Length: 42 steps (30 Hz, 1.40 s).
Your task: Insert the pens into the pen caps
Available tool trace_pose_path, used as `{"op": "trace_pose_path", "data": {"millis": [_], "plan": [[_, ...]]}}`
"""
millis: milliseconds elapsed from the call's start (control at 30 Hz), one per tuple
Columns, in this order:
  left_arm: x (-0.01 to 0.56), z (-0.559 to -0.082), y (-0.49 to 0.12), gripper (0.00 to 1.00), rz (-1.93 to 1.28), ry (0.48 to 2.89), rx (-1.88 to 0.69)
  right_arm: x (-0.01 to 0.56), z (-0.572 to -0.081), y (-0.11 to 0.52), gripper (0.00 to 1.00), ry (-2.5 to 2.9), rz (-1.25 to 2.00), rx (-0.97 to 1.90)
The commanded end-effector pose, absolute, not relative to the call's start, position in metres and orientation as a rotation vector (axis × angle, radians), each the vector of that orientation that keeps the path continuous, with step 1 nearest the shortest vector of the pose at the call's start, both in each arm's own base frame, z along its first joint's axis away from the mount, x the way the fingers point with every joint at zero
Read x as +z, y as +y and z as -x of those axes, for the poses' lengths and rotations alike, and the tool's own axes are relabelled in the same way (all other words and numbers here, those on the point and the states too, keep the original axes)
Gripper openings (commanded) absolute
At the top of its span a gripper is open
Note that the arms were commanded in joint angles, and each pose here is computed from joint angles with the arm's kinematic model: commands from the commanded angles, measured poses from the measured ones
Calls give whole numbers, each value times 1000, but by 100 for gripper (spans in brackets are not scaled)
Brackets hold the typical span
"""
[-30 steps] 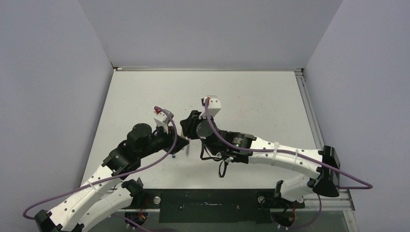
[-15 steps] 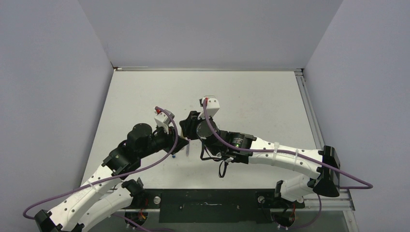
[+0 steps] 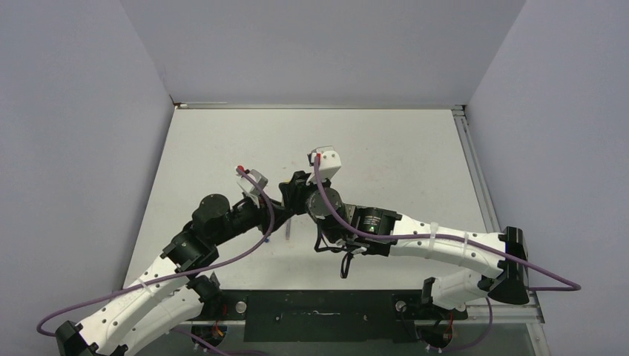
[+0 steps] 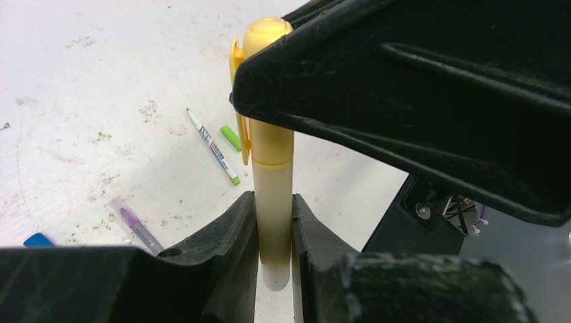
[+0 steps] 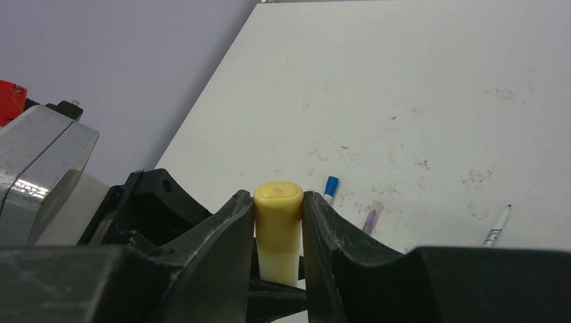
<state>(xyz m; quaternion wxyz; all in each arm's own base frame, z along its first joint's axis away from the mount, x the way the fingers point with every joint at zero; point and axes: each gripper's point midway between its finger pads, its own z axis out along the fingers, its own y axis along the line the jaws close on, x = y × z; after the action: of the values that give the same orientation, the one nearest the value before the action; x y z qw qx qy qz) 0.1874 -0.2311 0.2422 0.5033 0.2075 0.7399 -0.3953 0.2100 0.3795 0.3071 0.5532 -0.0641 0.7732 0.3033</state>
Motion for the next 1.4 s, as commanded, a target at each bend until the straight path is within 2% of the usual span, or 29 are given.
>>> {"op": "trace_pose_path", "data": {"millis": [0, 233, 533, 933, 1367], "plan": [[319, -208, -230, 0, -427, 1453, -947, 319, -167, 396, 20, 1821, 304, 843], [320, -207, -233, 0, -452, 1423, -954, 329, -161, 395, 29, 1789, 324, 849], [321, -206, -235, 0, -460, 1396, -962, 346, -152, 385, 49, 1762, 329, 844], [327, -188, -235, 0, -523, 1367, -1011, 361, -144, 335, 54, 1756, 380, 795], [320, -141, -249, 0, -743, 1360, -1194, 383, -128, 306, 58, 1726, 567, 780]]}}
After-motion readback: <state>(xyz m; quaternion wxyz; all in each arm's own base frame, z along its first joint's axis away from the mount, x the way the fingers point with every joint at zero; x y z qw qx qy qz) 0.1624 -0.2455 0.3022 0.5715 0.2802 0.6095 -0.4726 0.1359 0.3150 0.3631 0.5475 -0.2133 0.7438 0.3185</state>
